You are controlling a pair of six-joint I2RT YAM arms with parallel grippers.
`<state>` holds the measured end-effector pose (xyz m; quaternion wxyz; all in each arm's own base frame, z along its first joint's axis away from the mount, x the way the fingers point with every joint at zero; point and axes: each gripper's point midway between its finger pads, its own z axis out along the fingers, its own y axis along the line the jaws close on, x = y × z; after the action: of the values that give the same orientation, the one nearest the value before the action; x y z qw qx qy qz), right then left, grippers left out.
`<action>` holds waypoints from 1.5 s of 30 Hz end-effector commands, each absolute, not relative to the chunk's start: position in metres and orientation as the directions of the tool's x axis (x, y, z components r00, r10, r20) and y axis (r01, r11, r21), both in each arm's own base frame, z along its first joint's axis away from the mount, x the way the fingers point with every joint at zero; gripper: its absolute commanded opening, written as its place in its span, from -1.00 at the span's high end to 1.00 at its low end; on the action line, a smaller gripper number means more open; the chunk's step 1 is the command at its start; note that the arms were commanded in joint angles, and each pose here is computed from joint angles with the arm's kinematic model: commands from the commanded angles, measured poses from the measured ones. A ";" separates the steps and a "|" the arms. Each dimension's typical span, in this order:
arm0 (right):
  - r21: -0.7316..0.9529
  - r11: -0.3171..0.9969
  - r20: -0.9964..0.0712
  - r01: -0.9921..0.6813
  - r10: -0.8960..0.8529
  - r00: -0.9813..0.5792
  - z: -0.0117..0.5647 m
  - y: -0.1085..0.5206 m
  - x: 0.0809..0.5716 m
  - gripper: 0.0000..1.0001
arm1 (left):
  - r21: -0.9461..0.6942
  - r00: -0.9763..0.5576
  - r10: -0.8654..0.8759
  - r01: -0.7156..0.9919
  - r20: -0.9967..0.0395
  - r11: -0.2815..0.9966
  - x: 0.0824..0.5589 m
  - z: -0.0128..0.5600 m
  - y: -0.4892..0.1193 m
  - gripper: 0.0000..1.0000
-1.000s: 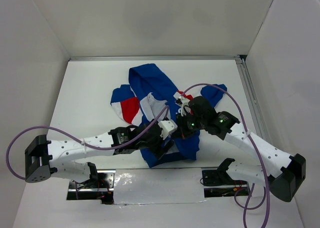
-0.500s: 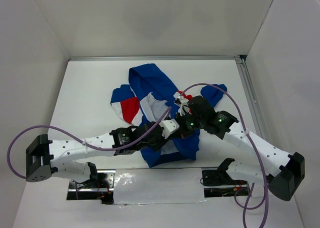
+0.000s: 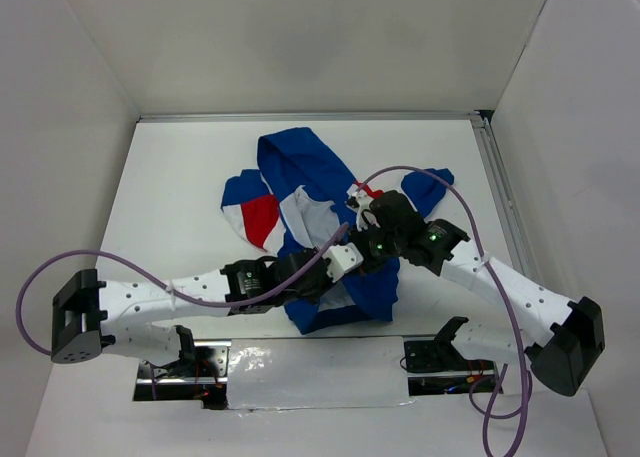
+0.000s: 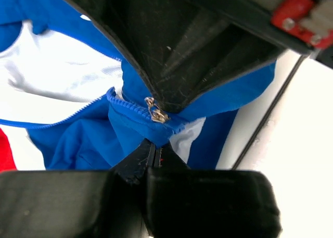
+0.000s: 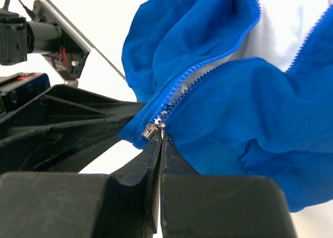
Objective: Zip up the jacket
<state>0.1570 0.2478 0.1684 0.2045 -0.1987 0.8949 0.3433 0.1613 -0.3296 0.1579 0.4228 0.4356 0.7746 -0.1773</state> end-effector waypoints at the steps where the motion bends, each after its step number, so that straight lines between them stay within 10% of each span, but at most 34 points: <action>1: 0.499 0.683 -0.616 -0.534 -0.155 -0.773 0.197 0.256 0.183 1.00 | 0.128 -0.194 0.487 0.824 -0.852 0.553 0.163 0.172 -0.340 1.00; 15: 0.272 0.831 -0.709 -0.486 -0.169 -0.685 0.178 0.254 0.229 1.00 | 0.166 -0.096 0.446 0.843 -0.890 0.512 0.139 0.192 -0.345 1.00; 27: 0.269 0.793 -0.712 -0.547 -0.219 -0.668 0.174 0.242 0.224 1.00 | 0.074 -0.001 0.304 0.969 -0.953 0.236 0.085 0.226 -0.342 1.00; 45: 0.029 0.996 -0.788 -0.079 -0.026 -0.616 0.182 0.186 0.359 1.00 | -0.029 -0.103 0.361 0.979 -0.927 0.203 0.068 0.205 -0.338 1.00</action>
<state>0.2896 0.2042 0.1387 0.3385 -0.0998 0.9330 0.0712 0.0950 -0.3275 0.1797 0.4382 0.5216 0.6729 -0.2883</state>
